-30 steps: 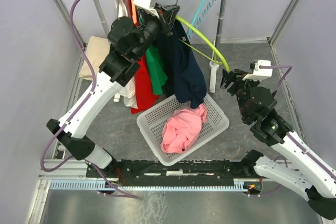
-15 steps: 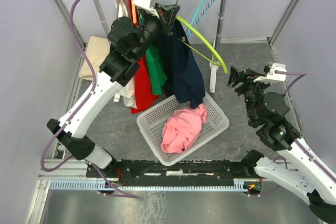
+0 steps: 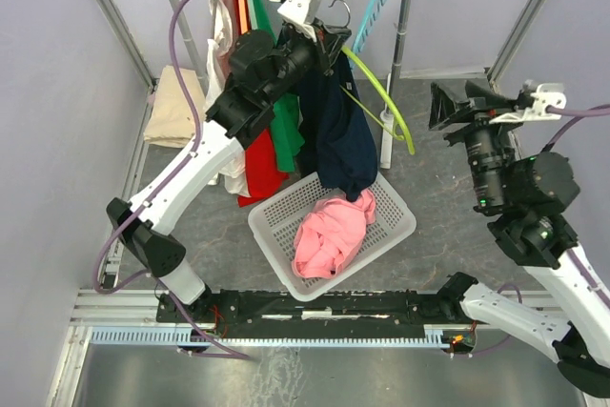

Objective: Remove the t-shirt from the hanger

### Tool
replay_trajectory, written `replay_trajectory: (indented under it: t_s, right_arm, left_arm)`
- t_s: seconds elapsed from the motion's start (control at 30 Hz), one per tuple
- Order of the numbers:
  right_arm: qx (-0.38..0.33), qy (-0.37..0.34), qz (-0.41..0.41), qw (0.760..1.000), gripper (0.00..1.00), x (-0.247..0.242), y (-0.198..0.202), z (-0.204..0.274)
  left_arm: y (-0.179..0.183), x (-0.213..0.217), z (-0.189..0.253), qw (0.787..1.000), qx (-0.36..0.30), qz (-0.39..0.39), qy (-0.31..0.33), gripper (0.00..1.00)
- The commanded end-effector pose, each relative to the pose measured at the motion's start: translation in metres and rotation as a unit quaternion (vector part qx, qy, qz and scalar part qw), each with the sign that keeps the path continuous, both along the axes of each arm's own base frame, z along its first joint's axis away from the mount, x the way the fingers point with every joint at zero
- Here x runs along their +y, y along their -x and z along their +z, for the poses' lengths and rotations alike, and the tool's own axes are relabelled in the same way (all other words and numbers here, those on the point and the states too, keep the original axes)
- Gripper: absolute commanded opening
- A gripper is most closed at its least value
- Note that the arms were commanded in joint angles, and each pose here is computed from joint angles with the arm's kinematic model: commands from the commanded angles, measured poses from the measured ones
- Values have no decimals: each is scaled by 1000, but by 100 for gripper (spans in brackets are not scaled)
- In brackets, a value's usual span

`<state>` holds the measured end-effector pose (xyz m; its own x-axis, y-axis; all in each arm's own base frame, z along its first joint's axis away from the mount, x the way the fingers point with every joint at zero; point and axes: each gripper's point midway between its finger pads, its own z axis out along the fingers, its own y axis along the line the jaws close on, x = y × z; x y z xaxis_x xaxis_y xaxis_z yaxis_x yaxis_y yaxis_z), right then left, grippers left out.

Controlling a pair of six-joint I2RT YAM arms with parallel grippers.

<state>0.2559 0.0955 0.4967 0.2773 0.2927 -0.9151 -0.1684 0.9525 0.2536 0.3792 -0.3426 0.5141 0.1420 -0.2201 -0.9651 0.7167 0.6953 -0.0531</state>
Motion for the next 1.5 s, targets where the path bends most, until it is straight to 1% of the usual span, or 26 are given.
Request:
replay_trajectory:
  t_s: [0.0, 0.17, 0.27, 0.43, 0.67, 0.9, 1.1, 1.4, 1.47]
  right_arm:
    - [-33, 54, 88, 994, 70, 28, 14, 39]
    - [15, 118, 164, 979, 70, 72, 3, 26]
    - [47, 142, 180, 972, 70, 88, -8, 12]
    - [86, 160, 193, 964, 70, 106, -24, -10]
    - [127, 177, 175, 960, 70, 109, -38, -31]
    - [144, 187, 172, 957, 68, 107, -39, -43]
    - [137, 182, 163, 960, 66, 99, -33, -42]
    - [146, 189, 153, 959, 60, 98, -38, -53]
    - [146, 189, 154, 959, 57, 99, -39, -53]
  left_arm:
    - [4, -6, 24, 999, -33, -18, 14, 3]
    - [-1, -19, 13, 999, -19, -28, 1, 3]
    - [-2, -23, 9, 999, -13, -35, -8, 3]
    - [3, -26, 7, 999, -10, -44, -12, 3]
    - [11, -29, 4, 998, -8, -59, -24, 3]
    - [20, -25, 13, 998, -17, -64, -20, 3]
    - [32, -21, 25, 996, -28, -79, -12, 3]
    - [46, -16, 38, 995, -39, -95, 7, 3]
    - [48, -15, 40, 994, -41, -96, 10, 3]
